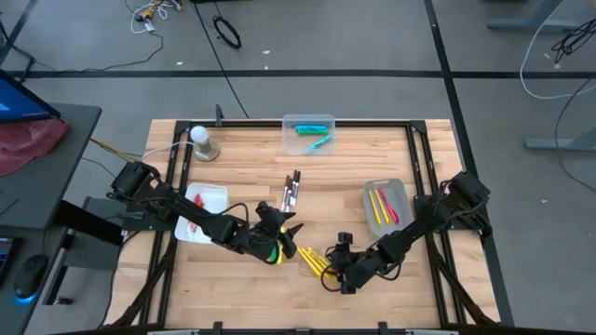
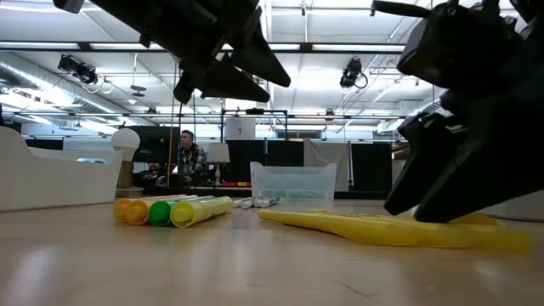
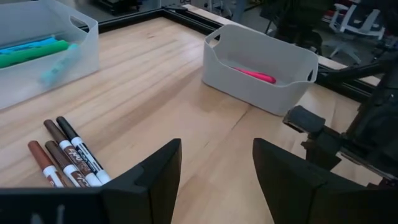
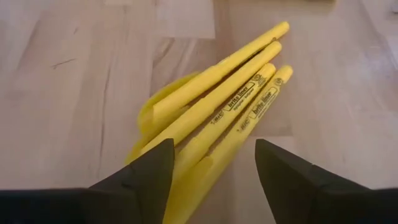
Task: Pick & Place Markers
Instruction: Put the yellow pen into the gray bin
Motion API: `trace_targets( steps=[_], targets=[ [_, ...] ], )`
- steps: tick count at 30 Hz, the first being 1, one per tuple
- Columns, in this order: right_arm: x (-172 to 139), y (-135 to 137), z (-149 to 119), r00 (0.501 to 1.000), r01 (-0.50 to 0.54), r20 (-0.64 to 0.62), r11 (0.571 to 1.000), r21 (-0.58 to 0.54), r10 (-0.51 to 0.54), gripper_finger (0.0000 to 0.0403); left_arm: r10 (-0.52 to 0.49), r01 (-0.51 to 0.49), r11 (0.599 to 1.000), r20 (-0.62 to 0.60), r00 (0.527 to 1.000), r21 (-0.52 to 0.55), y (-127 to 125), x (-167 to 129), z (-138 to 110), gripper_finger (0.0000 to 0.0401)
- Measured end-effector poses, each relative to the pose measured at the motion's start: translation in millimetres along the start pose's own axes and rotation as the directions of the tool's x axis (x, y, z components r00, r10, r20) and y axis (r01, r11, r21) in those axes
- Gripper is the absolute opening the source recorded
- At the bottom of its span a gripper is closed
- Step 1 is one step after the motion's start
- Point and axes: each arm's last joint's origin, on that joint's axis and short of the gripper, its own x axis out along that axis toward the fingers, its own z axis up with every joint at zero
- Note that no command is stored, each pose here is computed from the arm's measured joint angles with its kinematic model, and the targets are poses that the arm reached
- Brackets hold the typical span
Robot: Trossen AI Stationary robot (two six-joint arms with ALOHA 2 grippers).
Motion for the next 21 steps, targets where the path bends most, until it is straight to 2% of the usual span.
trace_targets(
  steps=[7, 15, 21],
  targets=[
    [-2.7, -2.7, 2.0, 1.0, 0.002, -0.006, 1.0, -0.006, -0.002, 0.0207, 0.0, 0.0, 1.0, 0.001, 1.0, 0.0, -0.1, 0.0, 0.1, 0.0204],
    [-7.0, -2.7, 5.8, 1.0, -0.015, 0.006, 0.999, 0.032, 0.015, 0.0204, 0.0, 0.0, 1.0, 0.0, 1.0, 0.0, 0.0, 0.1, 0.1, 0.0204],
    [-6.3, -9.0, 1.7, 0.998, 0.042, -0.043, 0.99, 0.135, -0.037, 0.0204, -0.004, 0.004, 1.0, -0.001, 1.0, 0.001, -0.9, -1.1, -0.6, 0.0204]
  ],
)
